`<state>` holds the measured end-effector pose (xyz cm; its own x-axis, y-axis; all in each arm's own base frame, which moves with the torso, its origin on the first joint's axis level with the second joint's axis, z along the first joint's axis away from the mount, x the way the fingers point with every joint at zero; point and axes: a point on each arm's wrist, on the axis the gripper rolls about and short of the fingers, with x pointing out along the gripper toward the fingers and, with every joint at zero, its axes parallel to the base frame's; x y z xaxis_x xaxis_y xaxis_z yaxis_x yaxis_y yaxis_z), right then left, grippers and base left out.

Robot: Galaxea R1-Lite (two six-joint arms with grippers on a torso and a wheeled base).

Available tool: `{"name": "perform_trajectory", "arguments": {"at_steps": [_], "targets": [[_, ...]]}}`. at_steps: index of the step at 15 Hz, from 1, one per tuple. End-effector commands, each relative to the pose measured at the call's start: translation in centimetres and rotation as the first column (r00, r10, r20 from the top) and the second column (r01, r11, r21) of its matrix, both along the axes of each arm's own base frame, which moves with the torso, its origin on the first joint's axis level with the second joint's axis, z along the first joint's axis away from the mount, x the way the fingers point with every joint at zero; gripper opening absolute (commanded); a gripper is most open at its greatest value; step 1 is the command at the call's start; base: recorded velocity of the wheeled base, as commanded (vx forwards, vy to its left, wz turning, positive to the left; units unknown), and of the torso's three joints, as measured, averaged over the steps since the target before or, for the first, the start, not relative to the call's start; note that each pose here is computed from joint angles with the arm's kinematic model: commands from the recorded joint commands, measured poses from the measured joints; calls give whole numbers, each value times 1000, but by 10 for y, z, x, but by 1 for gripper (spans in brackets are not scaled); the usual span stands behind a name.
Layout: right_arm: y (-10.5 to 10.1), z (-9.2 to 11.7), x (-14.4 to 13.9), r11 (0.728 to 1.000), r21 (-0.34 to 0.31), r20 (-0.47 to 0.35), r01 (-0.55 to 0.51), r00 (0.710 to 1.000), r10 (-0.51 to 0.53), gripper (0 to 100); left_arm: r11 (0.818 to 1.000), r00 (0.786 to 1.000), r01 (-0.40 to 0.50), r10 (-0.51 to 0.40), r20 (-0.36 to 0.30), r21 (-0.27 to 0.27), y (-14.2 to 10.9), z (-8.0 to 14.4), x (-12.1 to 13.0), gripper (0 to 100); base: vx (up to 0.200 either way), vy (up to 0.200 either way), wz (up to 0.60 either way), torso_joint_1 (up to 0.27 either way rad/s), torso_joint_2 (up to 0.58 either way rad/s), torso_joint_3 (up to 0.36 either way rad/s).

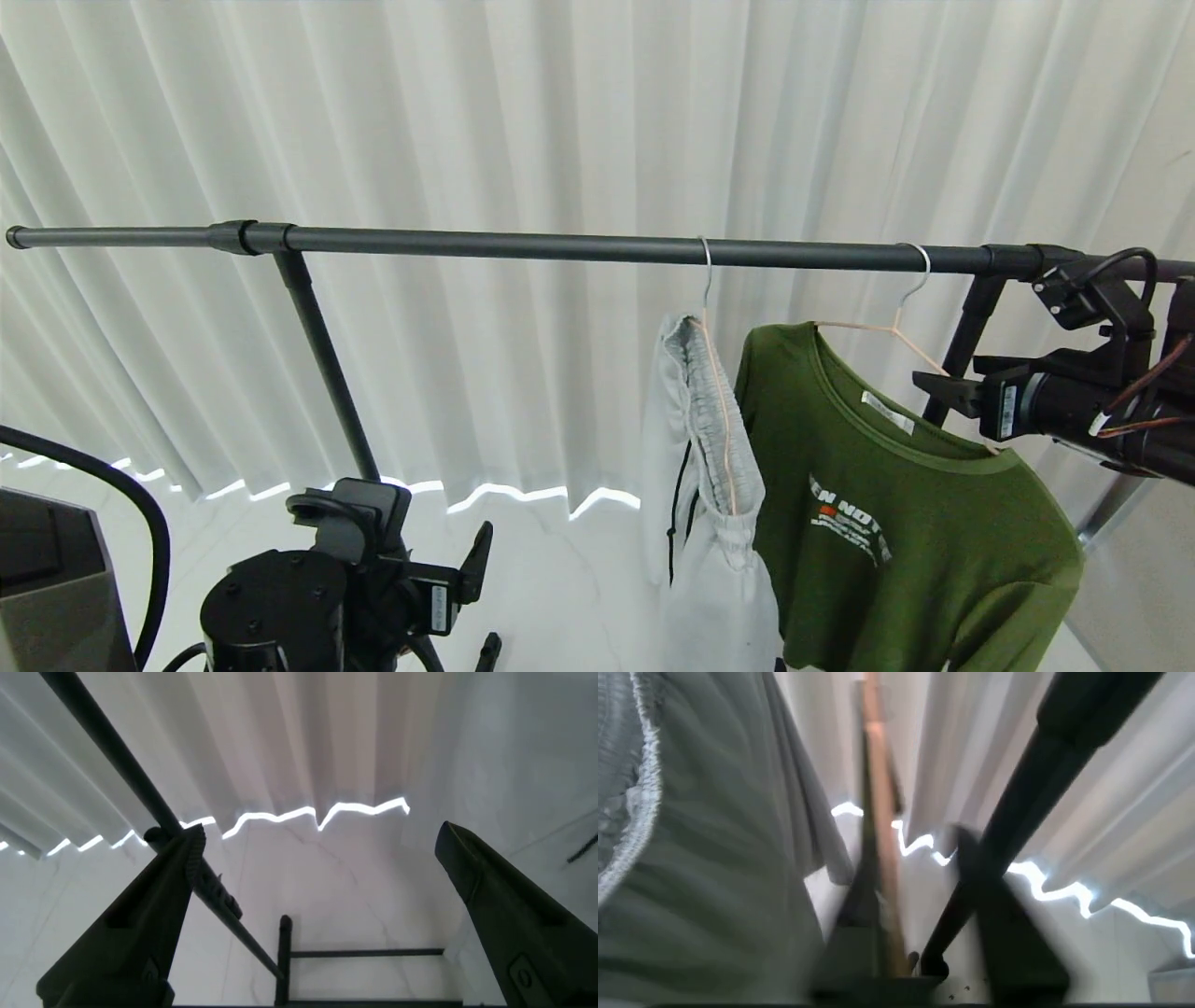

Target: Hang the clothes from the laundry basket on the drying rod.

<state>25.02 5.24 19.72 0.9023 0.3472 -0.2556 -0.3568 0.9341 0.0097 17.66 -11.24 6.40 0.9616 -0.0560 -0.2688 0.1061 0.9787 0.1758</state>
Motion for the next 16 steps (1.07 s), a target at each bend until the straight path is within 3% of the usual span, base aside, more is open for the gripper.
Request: {"name": "perform_trajectory", "arguments": {"at_steps": [1, 4, 7, 10, 12, 15, 16], "targets": [[-1, 1, -2, 1000, 5, 4, 2, 1000, -2, 100, 1000, 1000, 0, 0, 2, -1, 0, 0, 0, 100, 0, 0, 0, 0, 0, 0], [-4, 2, -19, 1000, 10, 16, 1, 1000, -1, 100, 1000, 1000, 0, 0, 17, -12, 1, 4, -1, 100, 0, 0, 0, 0, 0, 0], [-10, 3, -53, 999, 33, 41, 0, 999, -1, 100, 1000, 999, 1, 0, 43, -21, 2, 10, -2, 100, 0, 0, 0, 0, 0, 0], [-19, -8, -95, 998, 69, 54, 10, 998, -14, 100, 998, 998, 20, -23, 58, 62, 6, 14, -7, 100, 0, 0, 0, 0, 0, 0], [-25, -12, -121, 997, 68, 92, 20, 995, -27, 100, 995, 991, 24, -36, 126, 102, 9, 30, -13, 100, 0, 0, 0, 0, 0, 0], [-31, -20, -147, 999, 45, 125, 27, 992, -32, 100, 993, 975, -49, 25, 223, 103, 18, 51, -23, 100, 0, 0, 0, 0, 0, 0], [-34, -28, -162, 999, 41, 105, 29, 994, -33, 100, 975, 952, -184, 144, 272, 128, 26, 62, -28, 100, 0, 0, 0, 0, 0, 0]]}}
